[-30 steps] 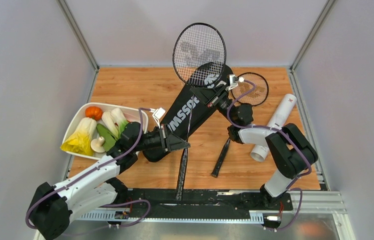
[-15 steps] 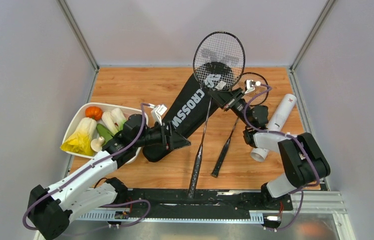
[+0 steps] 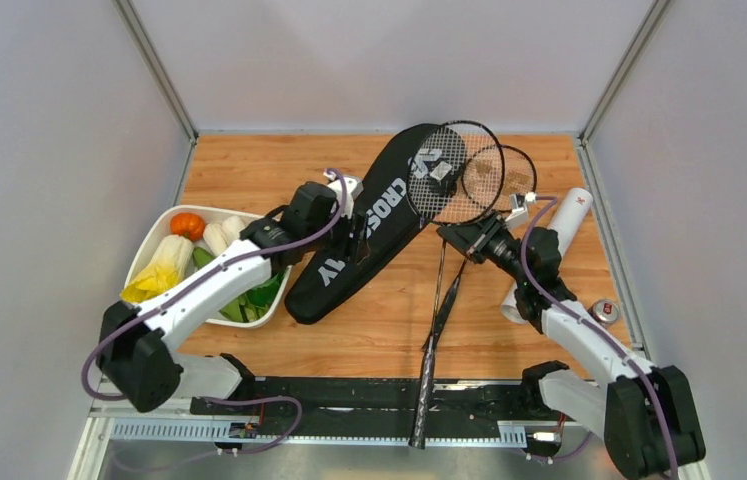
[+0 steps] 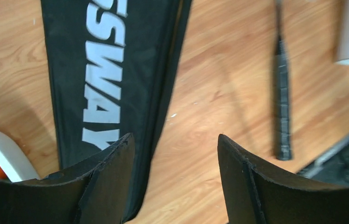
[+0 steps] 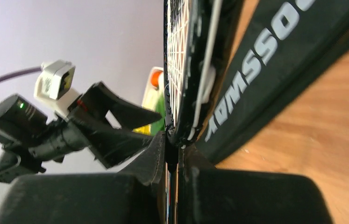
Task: Pack up the badminton gear
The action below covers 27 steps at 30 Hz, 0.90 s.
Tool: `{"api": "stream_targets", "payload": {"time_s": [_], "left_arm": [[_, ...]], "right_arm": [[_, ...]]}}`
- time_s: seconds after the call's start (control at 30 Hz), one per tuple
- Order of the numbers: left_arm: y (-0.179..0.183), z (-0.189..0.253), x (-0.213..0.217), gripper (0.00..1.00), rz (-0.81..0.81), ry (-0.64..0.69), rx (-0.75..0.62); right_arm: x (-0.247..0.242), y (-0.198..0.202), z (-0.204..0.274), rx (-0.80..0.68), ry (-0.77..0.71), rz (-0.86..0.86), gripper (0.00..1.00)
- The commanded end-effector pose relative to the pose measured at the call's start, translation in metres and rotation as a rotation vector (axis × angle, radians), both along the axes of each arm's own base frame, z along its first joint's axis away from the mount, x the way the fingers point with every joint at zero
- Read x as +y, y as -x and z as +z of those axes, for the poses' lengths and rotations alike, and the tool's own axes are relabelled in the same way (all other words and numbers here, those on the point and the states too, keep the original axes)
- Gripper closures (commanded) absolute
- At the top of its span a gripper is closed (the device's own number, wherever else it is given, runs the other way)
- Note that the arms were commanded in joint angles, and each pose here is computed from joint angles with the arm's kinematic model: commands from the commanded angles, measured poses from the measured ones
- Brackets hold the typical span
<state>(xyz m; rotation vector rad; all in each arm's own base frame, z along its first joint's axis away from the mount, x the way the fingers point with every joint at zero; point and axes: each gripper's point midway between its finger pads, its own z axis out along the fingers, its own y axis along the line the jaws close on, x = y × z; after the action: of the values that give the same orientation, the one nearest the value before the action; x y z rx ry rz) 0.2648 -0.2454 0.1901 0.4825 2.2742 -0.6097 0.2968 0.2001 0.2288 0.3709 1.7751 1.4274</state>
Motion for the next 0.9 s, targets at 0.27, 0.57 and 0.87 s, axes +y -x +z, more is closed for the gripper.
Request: {"api": "stream_targets", "payload": {"time_s": [0.27,0.57,0.87], "left_arm": [[-0.044,-0.101,0.015,0.34,0.068,-0.342,0.024],[-0.032,-0.152,0.013,0.37,0.036,-0.372,0.066],[-0.023,-0.167,0.002,0.37,-0.003,-0.375,0.078]], "right_arm": [[-0.018,0.036,-0.032,0.041,0.054,-0.015,1.0],[-0.016,0.04,-0.029,0.017,0.039,0.005,1.0],[-0.016,0.041,-0.03,0.013,0.032,0.01,1.0]]}}
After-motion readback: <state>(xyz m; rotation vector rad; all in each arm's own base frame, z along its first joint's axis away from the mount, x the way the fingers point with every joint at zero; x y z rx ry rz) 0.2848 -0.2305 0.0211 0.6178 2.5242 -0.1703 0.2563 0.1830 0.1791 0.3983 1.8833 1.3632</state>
